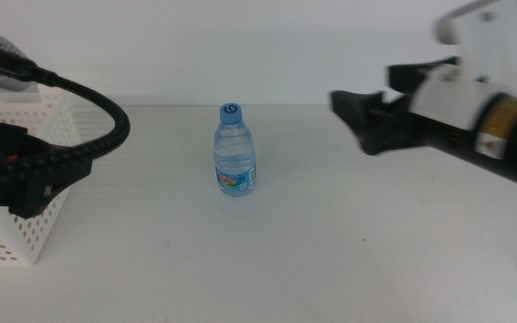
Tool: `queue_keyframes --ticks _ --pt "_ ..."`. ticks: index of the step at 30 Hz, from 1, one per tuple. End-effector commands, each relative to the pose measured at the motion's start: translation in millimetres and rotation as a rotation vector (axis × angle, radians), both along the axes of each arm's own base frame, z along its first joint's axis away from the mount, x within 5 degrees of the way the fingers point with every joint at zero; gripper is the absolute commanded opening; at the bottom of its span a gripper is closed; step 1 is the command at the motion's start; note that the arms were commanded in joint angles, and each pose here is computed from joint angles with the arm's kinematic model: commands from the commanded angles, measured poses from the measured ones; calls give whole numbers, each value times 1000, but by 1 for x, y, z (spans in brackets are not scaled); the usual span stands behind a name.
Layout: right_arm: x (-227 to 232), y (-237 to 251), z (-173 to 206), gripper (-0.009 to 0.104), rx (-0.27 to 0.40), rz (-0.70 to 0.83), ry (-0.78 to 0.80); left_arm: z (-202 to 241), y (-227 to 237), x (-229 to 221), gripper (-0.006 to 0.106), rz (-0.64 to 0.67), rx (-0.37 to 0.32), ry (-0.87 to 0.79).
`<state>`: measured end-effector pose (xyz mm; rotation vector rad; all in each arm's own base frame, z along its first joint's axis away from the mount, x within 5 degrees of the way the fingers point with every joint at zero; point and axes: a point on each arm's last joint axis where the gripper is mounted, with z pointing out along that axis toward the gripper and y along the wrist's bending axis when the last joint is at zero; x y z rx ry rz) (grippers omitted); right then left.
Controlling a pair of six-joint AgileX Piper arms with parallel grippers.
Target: Use arms to grab the bottles and put them into the dustbin to the left of the table.
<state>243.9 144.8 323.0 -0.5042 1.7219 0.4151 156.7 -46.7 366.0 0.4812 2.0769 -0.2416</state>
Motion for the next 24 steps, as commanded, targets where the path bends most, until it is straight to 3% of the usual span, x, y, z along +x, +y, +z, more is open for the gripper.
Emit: queue_keyframes --ticks 1,7,13,24 --pt "-19 -17 22 71 28 -37 -53 15 0 0 76 19 -51 -79" --pt "-55 -60 23 71 52 -145 -79 15 0 0 76 19 -51 -79" --pt "-91 -83 24 69 128 -208 -29 15 0 0 76 19 -51 -79" --pt "-148 -78 29 65 41 37 -30 15 0 0 76 19 -51 -79"
